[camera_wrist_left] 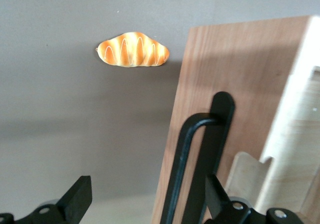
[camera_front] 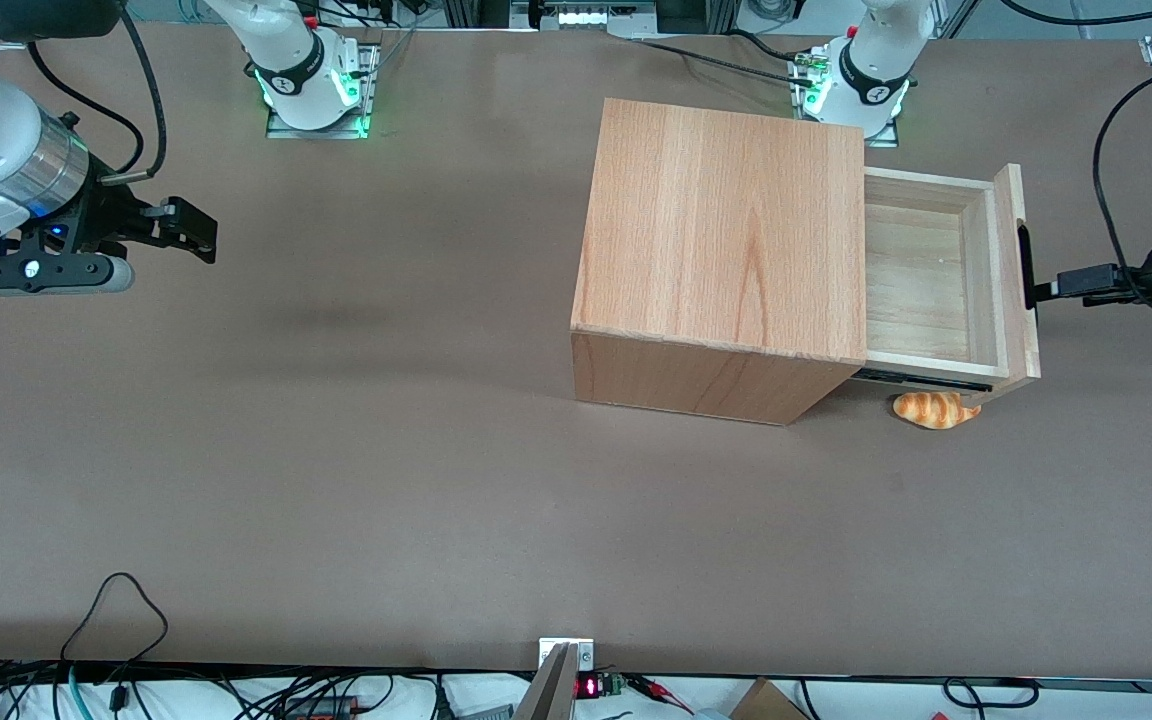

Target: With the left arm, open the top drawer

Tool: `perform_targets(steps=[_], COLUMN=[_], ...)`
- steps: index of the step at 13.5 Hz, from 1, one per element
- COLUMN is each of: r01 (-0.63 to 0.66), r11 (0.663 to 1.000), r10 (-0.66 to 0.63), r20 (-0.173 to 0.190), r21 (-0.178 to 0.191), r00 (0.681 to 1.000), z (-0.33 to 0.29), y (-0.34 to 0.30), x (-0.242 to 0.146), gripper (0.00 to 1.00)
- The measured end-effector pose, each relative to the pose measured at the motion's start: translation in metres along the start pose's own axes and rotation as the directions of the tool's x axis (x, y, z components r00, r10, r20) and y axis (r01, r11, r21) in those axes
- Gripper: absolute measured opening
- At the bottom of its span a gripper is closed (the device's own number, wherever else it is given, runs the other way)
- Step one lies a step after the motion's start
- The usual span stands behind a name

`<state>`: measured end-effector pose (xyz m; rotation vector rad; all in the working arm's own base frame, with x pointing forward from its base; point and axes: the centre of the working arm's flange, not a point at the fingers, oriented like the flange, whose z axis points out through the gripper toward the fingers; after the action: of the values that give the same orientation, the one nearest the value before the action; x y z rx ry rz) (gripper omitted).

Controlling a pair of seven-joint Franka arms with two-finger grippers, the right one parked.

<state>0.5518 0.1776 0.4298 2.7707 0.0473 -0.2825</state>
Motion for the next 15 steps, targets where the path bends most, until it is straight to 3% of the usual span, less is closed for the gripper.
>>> perform_targets(steps=[8,12,15], r01=[-0.076,-0.112,-0.16], r11=[0.996,0.987,0.964], r10=[0.077,0.117,0.166], r20=[-0.046,-0.036,-0.009], r21=[0.038,0.116,0.214], r00=[0.996,0.992,0.986], z=[-0.078,-0.087,-0.091], y=[0.034,0.052,0.099], x=[-0.001,0.001,0.006], gripper=[1.0,1.0,1.0])
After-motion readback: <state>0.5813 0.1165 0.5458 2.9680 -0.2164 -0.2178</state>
